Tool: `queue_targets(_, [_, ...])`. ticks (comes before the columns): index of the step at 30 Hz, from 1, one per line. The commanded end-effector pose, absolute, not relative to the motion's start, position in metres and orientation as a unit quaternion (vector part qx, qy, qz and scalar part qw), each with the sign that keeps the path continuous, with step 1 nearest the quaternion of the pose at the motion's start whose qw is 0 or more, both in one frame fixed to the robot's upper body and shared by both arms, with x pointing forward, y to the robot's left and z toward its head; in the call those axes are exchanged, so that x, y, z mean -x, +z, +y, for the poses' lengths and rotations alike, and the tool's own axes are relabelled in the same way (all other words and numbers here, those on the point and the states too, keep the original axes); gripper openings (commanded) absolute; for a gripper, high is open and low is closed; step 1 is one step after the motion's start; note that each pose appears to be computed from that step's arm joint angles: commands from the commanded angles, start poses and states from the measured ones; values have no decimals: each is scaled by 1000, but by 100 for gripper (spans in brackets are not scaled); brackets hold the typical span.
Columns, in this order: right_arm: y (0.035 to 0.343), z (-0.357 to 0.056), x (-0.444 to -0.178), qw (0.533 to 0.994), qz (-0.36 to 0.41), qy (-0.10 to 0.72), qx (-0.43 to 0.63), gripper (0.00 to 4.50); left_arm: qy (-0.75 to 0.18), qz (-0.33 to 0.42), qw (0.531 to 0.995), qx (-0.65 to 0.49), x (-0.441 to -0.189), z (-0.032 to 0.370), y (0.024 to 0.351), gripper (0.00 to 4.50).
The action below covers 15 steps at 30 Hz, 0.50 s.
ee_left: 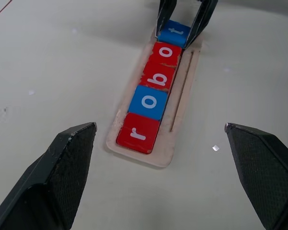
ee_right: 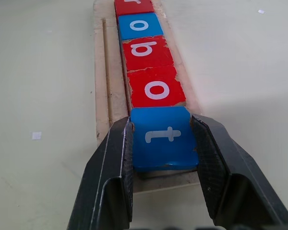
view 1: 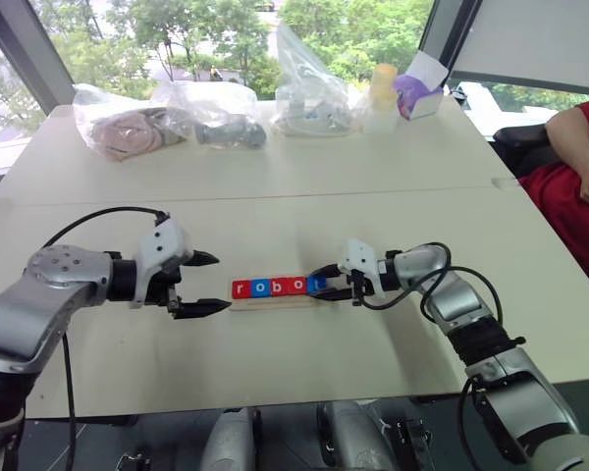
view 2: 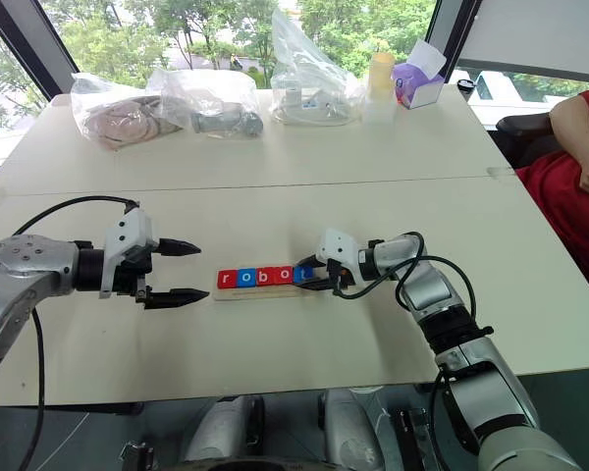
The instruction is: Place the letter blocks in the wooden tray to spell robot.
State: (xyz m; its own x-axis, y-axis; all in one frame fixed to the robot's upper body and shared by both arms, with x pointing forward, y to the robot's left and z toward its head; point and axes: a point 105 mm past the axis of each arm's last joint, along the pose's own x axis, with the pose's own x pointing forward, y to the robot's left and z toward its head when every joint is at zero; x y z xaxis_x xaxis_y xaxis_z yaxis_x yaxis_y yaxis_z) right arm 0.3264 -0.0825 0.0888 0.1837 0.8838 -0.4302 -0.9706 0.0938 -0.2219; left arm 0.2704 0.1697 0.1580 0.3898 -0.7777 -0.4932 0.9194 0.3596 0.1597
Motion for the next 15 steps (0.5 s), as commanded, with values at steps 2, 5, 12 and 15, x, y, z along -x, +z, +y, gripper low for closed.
queue_targets(2, [95,-78,-326,728,78,639,237,119,-529,152,806,-217,-269,165,165,450])
queue_targets(5, [94,-78,-323,725,79,643,233,119,-528,151,807,-217,-270,164,165,450])
queue_targets(12, [110,-80,-329,747,50,621,230,368,-524,152,809,-217,-271,166,164,450])
queue_targets(15, [124,-83,-327,763,31,608,217,368,-523,152,810,-217,-271,166,164,450])
